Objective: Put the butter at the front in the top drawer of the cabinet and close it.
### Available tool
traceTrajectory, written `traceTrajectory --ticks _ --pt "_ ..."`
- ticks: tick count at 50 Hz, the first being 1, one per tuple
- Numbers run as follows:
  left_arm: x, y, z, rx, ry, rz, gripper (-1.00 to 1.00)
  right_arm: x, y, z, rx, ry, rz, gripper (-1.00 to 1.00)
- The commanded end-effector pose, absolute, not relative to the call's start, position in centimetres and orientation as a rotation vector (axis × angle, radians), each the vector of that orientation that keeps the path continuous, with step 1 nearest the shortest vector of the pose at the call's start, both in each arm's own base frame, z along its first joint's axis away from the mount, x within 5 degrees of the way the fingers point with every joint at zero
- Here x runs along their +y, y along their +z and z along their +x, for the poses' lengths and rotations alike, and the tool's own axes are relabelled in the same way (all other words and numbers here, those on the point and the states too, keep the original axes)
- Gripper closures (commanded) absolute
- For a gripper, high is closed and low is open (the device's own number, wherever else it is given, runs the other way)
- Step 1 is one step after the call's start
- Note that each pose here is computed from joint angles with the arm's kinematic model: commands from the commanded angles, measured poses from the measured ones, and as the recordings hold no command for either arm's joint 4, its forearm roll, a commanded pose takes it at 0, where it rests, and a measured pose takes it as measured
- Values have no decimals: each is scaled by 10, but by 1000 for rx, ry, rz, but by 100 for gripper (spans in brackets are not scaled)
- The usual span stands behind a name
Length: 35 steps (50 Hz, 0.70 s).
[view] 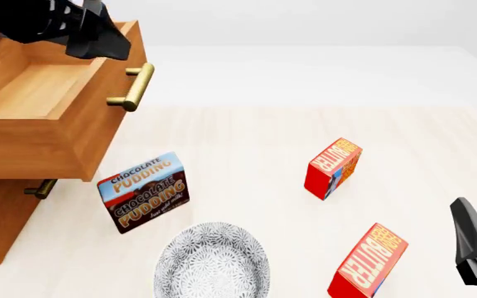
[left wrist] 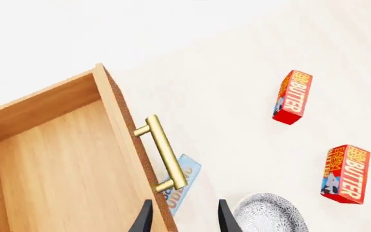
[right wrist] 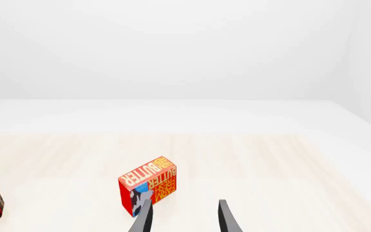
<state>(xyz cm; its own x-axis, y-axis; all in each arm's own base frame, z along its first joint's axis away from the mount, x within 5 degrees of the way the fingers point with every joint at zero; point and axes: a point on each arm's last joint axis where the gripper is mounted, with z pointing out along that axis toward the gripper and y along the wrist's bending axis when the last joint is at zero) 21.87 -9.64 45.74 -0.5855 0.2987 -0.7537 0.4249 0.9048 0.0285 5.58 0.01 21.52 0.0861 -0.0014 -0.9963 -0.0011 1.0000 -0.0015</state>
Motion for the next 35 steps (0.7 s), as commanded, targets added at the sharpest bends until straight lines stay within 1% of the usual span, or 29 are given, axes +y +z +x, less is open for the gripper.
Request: traceTrajectory --ticks 1,6,15,18,20,22,25,28,30,32,35 --pt "-133 451 223 2194 -237 699 -100 0 215 56 1484 0 -2 -100" --pt "-154 445 227 2192 -281 734 -100 0 215 56 1484 0 -2 -100" --pt "-174 444 229 2162 -311 785 -100 0 215 56 1484 0 -2 -100" --pt "-184 443 229 2143 -329 812 -100 0 215 56 1484 0 -2 -100" --pt "-183 446 230 2096 -312 842 -100 0 215 56 1484 0 -2 -100" --pt "-187 437 235 2104 -303 863 -100 0 215 56 1484 0 -2 -100" --pt "-211 431 233 2087 -350 902 -100 0 215 56 1484 0 -2 -100" --pt "-212 424 239 2075 -337 905 -100 0 215 56 1484 0 -2 -100" --pt "-226 423 238 2051 -366 925 -100 0 215 56 1484 0 -2 -100" --pt "-240 417 242 2056 -382 937 -100 0 215 56 1484 0 -2 -100" --pt "-249 417 246 2047 -391 942 -100 0 215 56 1484 0 -2 -100"
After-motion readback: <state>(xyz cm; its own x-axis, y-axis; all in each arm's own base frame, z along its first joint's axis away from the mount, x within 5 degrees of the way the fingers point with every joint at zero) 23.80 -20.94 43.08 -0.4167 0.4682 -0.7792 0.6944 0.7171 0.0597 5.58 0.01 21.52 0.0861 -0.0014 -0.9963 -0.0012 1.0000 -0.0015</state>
